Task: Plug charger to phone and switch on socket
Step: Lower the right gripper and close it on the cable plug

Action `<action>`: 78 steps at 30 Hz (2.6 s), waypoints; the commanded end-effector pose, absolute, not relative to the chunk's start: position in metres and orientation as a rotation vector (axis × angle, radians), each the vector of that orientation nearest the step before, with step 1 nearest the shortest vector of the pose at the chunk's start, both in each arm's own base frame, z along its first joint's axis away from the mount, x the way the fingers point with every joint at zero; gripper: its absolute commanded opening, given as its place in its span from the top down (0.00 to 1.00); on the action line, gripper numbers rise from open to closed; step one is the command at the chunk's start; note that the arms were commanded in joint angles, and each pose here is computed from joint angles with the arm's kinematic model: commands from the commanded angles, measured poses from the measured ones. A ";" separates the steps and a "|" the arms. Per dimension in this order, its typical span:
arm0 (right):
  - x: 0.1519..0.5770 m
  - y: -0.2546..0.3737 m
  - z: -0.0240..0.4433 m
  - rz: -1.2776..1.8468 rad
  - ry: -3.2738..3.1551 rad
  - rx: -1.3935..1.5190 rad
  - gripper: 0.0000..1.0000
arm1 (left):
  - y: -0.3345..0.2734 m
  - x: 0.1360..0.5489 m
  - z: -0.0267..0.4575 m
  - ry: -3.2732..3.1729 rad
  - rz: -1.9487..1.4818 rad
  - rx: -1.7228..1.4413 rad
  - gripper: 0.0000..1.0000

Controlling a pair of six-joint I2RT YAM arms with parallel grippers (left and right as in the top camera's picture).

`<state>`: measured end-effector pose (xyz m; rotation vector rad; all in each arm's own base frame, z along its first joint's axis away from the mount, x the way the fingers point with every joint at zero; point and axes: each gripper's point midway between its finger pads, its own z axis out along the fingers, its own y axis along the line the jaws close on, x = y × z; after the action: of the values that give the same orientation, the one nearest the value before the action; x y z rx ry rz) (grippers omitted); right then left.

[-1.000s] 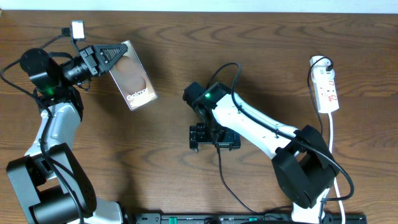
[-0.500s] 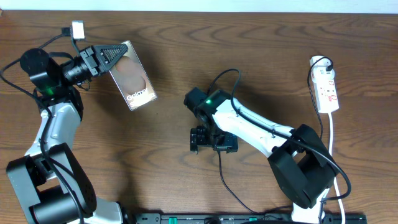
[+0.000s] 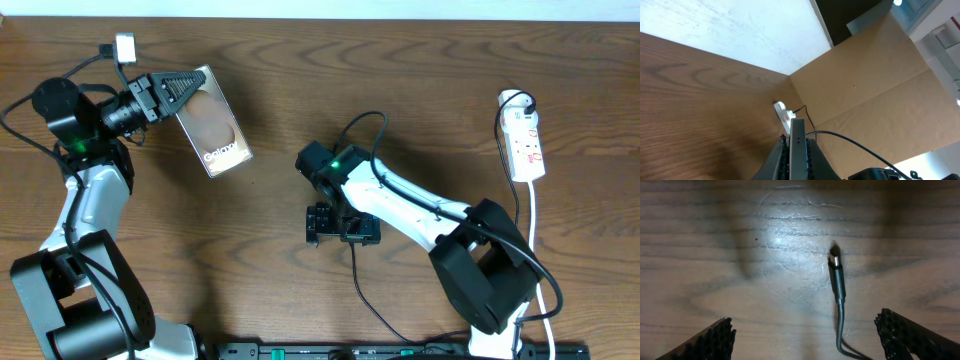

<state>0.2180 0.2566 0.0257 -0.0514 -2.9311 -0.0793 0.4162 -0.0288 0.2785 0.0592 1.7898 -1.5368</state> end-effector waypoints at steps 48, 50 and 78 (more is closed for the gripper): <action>0.217 0.242 -0.013 0.026 -2.932 0.009 0.50 | -0.029 0.413 0.290 1.772 -1.514 0.117 0.92; 0.218 0.241 -0.013 0.025 -2.932 0.000 0.59 | -0.029 0.413 0.290 1.772 -1.514 0.117 0.93; 0.217 0.240 -0.012 0.023 -2.920 -0.007 0.94 | -0.029 0.413 0.290 1.772 -1.515 0.116 0.92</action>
<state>0.2187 0.2435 -0.0039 -0.0115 -2.9295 0.0038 0.4161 -0.0288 0.2783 0.0592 1.7899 -1.5368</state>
